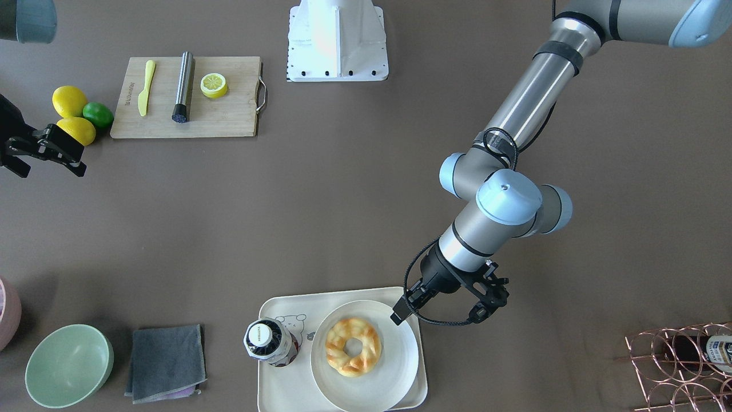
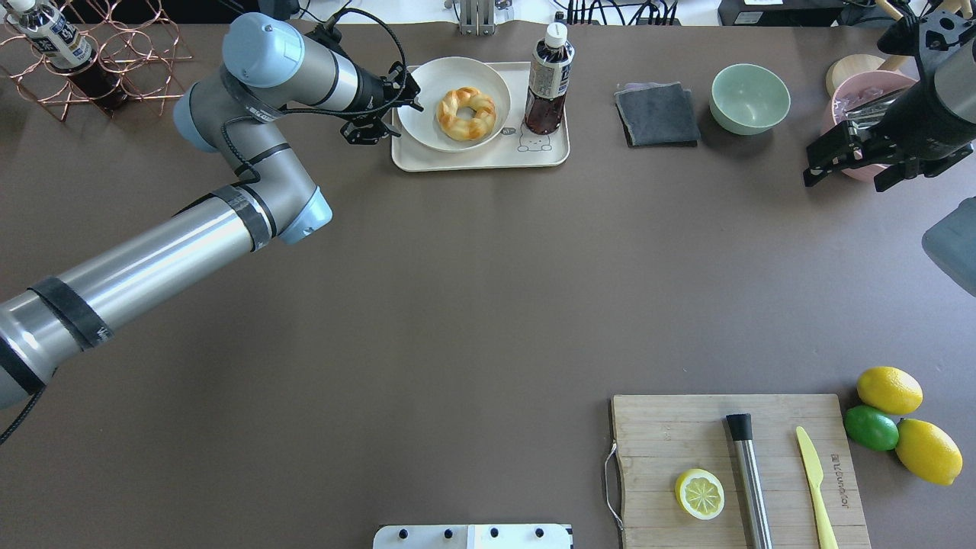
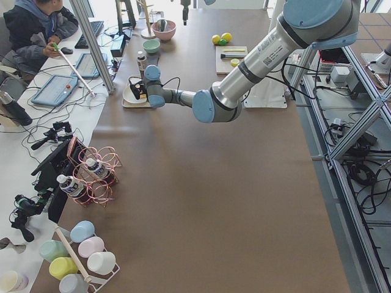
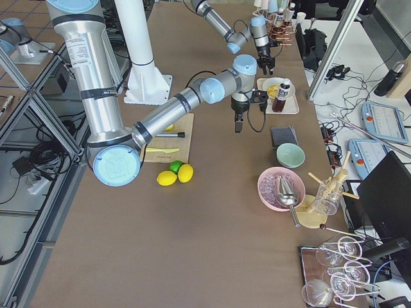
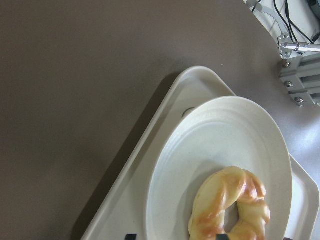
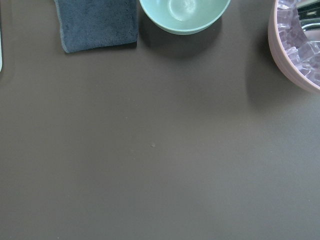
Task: Place donut on tray
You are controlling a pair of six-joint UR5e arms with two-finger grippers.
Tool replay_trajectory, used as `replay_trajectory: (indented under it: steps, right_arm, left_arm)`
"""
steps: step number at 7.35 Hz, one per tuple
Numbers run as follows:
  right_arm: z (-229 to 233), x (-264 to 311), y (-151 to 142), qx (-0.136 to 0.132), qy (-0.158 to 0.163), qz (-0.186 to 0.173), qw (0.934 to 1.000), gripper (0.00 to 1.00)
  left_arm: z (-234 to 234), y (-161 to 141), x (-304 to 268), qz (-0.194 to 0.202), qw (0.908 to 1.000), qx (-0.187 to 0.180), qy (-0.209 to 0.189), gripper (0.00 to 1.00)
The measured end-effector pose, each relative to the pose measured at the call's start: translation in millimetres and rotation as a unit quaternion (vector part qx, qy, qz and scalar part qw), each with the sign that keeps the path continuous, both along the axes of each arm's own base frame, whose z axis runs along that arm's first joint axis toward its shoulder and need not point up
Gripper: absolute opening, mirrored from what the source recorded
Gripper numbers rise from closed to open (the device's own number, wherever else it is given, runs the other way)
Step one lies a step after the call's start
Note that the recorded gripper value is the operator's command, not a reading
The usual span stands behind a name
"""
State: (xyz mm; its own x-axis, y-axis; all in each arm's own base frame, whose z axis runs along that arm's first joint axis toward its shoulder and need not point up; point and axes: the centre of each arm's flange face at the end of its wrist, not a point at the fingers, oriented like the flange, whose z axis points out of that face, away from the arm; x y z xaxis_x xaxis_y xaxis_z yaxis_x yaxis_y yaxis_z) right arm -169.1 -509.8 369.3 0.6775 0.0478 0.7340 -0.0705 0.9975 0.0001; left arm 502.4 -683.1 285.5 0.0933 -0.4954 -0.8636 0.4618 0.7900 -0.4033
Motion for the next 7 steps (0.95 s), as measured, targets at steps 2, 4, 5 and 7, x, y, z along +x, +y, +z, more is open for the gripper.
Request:
replay_trajectory:
  steps: [2,4,5,7]
  right_arm:
    - [5.3,1.4,-1.5,0.01,0.007,-0.009,0.9999,1.0]
    - [13.7,14.3,-4.6,0.022,0.011,-0.016,0.9996,1.0]
    - [22.5,26.4,-8.4,0.029,0.015,-0.021,0.9992,1.0]
    - [53.0,62.1,-14.7,0.046,0.028,-0.036,0.9979,1.0]
  left_arm:
    - [7.8,20.2,-62.8,0.048,0.9978,0.036,-0.029,0.76]
    - [20.9,42.4,-150.3,0.112,0.9853,0.093,-0.09,0.96]
    - [28.7,51.2,-201.0,0.136,0.9753,0.127,-0.119,0.97]
    - [74.3,85.4,-320.6,0.185,0.9437,0.206,-0.181,0.97]
